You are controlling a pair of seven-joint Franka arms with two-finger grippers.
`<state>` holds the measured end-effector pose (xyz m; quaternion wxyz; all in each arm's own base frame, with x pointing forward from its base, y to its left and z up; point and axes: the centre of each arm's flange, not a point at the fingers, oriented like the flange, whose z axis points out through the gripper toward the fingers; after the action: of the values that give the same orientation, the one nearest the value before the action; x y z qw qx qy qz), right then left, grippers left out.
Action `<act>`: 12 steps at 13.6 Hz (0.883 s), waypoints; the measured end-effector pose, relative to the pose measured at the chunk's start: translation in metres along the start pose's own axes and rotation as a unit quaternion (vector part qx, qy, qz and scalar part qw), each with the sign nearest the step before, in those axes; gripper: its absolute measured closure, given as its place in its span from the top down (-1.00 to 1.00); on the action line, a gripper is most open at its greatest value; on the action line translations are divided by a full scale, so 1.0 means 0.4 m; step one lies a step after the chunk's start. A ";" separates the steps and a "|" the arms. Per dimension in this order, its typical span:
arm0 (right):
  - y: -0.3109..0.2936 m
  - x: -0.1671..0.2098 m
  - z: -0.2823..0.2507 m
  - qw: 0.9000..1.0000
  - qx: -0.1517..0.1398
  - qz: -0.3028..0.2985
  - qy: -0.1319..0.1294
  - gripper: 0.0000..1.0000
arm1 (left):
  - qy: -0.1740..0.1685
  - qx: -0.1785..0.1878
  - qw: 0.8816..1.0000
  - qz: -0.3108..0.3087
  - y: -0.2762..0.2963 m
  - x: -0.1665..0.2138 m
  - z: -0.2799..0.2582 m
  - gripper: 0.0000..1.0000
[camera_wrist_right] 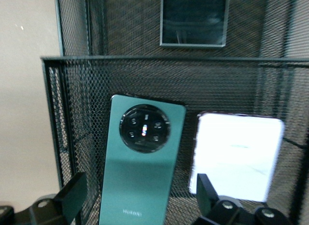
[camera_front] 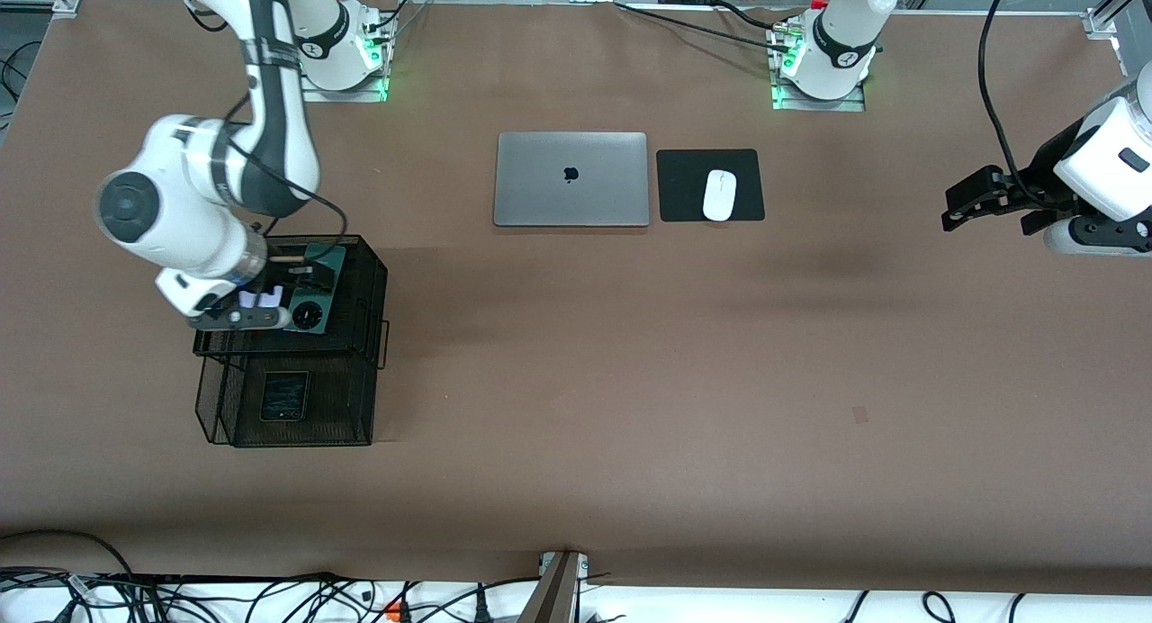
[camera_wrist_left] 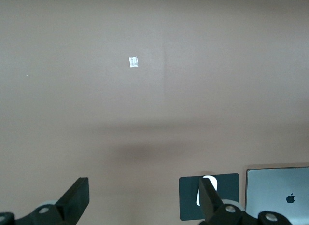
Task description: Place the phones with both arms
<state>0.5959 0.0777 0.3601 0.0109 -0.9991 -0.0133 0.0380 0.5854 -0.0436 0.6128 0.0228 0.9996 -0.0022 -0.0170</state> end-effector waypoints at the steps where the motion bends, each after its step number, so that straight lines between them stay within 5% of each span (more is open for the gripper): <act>1: 0.016 0.008 -0.054 1.000 0.005 0.004 -0.002 1.00 | 0.000 0.000 1.000 0.000 0.000 0.000 0.000 1.00; 7: 0.135 0.031 -0.383 0.999 0.036 0.026 -0.008 1.00 | 0.000 0.000 1.000 -0.001 -0.002 0.000 0.000 1.00; 12: 0.202 0.041 -0.448 0.998 0.039 0.046 -0.010 1.00 | 0.000 0.000 1.000 -0.001 -0.003 0.000 0.000 1.00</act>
<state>0.6281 -0.0061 0.5355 0.0475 -0.9971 0.0338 0.0491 0.5855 -0.0426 0.6128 0.0227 0.9996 -0.0014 -0.0170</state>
